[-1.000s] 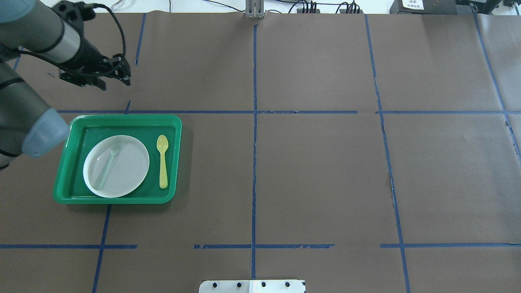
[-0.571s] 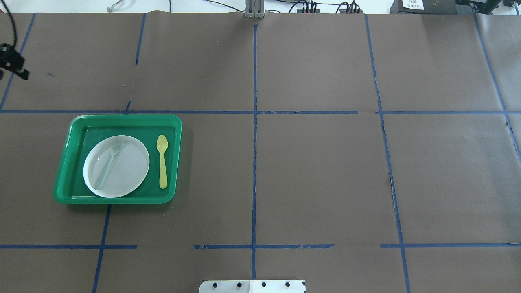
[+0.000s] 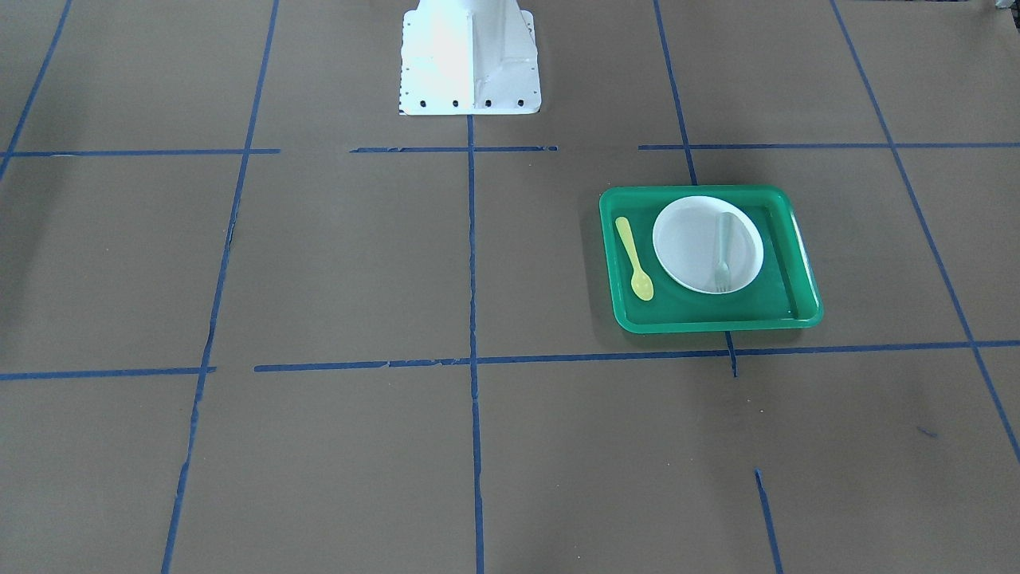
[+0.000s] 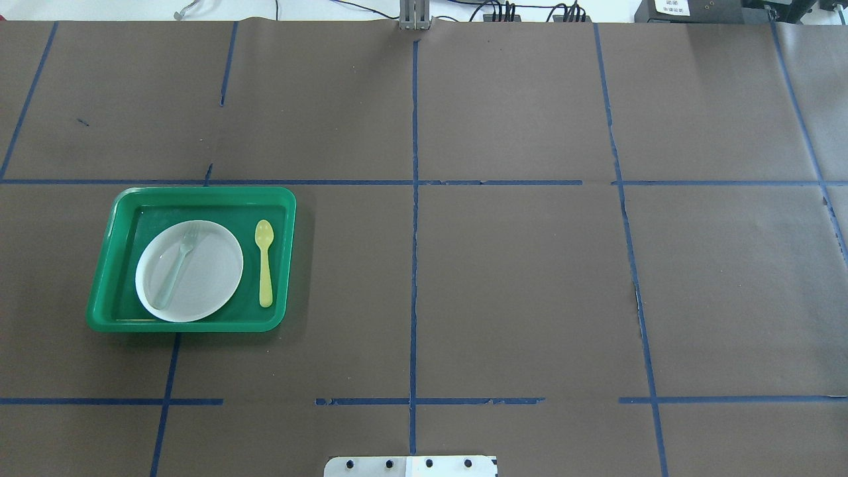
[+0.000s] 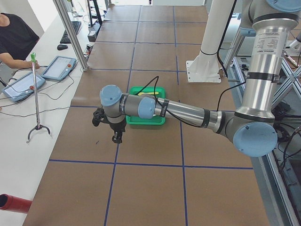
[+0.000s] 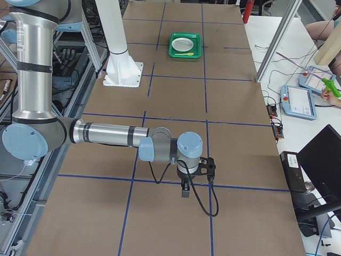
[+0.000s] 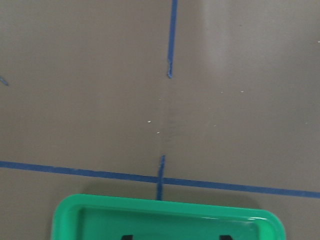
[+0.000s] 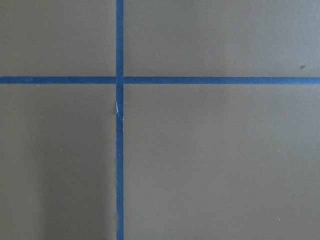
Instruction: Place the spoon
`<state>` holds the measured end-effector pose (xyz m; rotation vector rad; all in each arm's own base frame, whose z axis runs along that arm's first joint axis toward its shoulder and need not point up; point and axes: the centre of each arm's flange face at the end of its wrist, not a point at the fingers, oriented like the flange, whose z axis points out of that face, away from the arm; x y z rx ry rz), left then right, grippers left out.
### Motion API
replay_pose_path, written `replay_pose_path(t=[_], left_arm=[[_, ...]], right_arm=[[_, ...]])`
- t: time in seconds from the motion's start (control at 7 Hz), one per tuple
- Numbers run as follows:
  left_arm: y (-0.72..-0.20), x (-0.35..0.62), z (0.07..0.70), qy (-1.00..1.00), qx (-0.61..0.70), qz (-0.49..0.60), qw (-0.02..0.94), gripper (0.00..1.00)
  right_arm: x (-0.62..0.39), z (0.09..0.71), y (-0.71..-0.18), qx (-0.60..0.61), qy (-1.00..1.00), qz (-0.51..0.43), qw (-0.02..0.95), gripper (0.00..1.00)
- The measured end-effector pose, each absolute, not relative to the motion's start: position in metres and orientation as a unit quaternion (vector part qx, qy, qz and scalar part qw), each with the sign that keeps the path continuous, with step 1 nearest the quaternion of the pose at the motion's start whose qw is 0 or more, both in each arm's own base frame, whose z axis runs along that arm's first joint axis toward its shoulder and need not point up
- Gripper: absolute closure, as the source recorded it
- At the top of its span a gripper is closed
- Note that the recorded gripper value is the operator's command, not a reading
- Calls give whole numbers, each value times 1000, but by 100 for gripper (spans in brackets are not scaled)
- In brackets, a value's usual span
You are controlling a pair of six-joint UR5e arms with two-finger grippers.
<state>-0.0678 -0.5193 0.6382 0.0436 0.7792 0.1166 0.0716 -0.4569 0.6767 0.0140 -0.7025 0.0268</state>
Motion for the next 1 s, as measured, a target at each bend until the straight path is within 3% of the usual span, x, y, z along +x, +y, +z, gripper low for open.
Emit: replay_pose_path(t=[0.43, 1.0], left_arm=[[-480, -79, 665, 377, 16, 57, 924, 0], [-490, -79, 650, 374, 50, 73, 923, 0]], right_arm=[[72, 677, -457, 7, -344, 13, 939, 0], [72, 677, -457, 7, -344, 13, 939, 0]])
